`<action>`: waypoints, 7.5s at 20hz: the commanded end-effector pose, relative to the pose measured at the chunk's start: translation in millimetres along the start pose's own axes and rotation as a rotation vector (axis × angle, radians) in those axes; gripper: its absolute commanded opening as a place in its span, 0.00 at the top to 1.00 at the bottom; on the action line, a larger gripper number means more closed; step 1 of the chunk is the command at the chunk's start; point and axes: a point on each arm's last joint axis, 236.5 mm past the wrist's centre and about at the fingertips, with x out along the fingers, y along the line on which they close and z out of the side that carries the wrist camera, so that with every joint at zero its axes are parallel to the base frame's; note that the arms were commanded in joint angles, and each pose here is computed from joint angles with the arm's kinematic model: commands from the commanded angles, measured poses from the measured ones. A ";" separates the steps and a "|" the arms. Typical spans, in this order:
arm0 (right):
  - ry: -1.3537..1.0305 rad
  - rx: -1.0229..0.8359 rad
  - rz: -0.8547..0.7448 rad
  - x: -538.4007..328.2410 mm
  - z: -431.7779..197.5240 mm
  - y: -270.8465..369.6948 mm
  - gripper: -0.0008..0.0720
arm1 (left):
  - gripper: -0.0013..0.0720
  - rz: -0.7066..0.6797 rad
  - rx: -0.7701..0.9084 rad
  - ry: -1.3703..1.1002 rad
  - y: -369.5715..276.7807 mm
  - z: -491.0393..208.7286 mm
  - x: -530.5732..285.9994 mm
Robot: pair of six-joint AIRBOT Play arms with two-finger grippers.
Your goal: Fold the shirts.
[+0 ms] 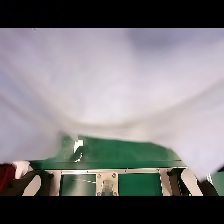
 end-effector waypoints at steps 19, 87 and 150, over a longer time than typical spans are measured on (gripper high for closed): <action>0.709 0.848 -0.210 200.2 -525.3 -262.2 0.91 | 0.95 0.225 -0.542 0.724 239.9 -592.4 175.8; 0.069 -0.122 0.087 30.8 -44.6 -44.5 0.97 | 0.95 -0.115 0.185 0.099 16.4 -53.8 25.3; 1.387 0.725 -0.088 80.0 -611.2 -249.3 0.97 | 0.95 0.143 -0.652 1.410 253.1 -647.8 -1.4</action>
